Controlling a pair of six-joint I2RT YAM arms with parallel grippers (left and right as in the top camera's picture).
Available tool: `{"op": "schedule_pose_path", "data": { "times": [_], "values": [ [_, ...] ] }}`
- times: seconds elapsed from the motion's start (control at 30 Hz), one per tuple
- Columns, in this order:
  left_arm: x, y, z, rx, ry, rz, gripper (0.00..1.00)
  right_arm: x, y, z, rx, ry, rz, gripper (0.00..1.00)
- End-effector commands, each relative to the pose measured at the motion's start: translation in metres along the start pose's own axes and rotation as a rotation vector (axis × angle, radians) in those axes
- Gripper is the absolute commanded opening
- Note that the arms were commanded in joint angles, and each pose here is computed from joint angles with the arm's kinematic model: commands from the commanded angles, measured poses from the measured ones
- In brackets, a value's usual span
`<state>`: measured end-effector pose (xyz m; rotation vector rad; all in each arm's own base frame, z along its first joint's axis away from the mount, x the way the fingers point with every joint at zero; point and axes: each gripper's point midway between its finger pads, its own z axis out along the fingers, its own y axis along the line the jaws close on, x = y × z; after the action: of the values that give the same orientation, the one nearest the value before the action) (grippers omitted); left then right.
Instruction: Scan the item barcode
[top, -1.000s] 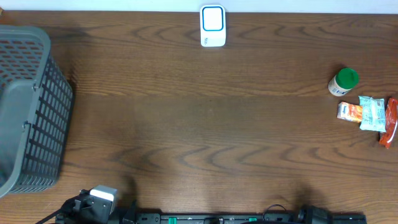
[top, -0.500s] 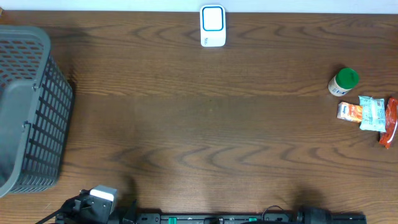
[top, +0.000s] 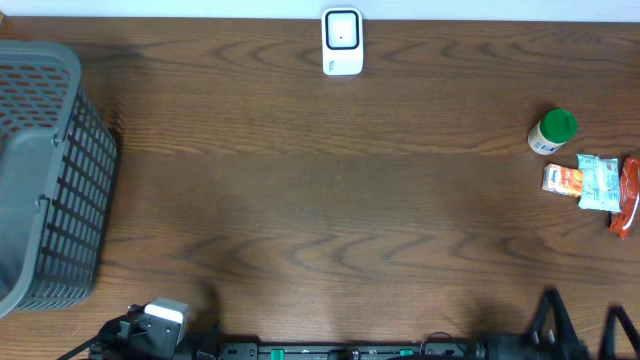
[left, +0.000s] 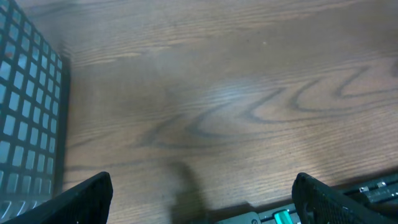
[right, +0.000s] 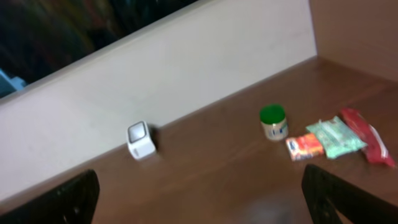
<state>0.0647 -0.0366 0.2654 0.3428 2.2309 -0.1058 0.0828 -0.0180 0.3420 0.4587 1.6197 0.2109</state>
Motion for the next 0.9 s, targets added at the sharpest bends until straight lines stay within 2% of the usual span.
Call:
{"op": "schedule_pose_path", "data": {
  "times": [0.0,0.17,0.27,0.5,0.67,0.87],
  "values": [
    [-0.001,-0.003,-0.002,0.014,-0.012,0.001,0.93,0.020,-0.005,0.035,0.005,0.041,-0.027,0.99],
    [-0.001,-0.003,-0.002,0.014,-0.012,0.001,0.93,0.022,0.001,0.090,-0.055,-0.091,-0.073,0.99],
    [-0.001,-0.003,-0.002,0.014,-0.012,0.001,0.93,0.026,0.001,0.106,-0.088,-0.183,-0.103,0.99],
    [-0.001,-0.003,-0.002,0.014,-0.012,0.001,0.93,0.044,-0.001,0.134,-0.126,-0.240,-0.107,0.99],
    [-0.001,-0.003,-0.002,0.014,-0.012,0.001,0.93,0.094,-0.014,0.158,-0.108,-0.163,-0.270,0.99],
    [-0.001,-0.003,-0.002,0.014,-0.012,0.001,0.93,0.147,-0.035,0.176,-0.082,-0.058,-0.297,0.99]
  ]
}}
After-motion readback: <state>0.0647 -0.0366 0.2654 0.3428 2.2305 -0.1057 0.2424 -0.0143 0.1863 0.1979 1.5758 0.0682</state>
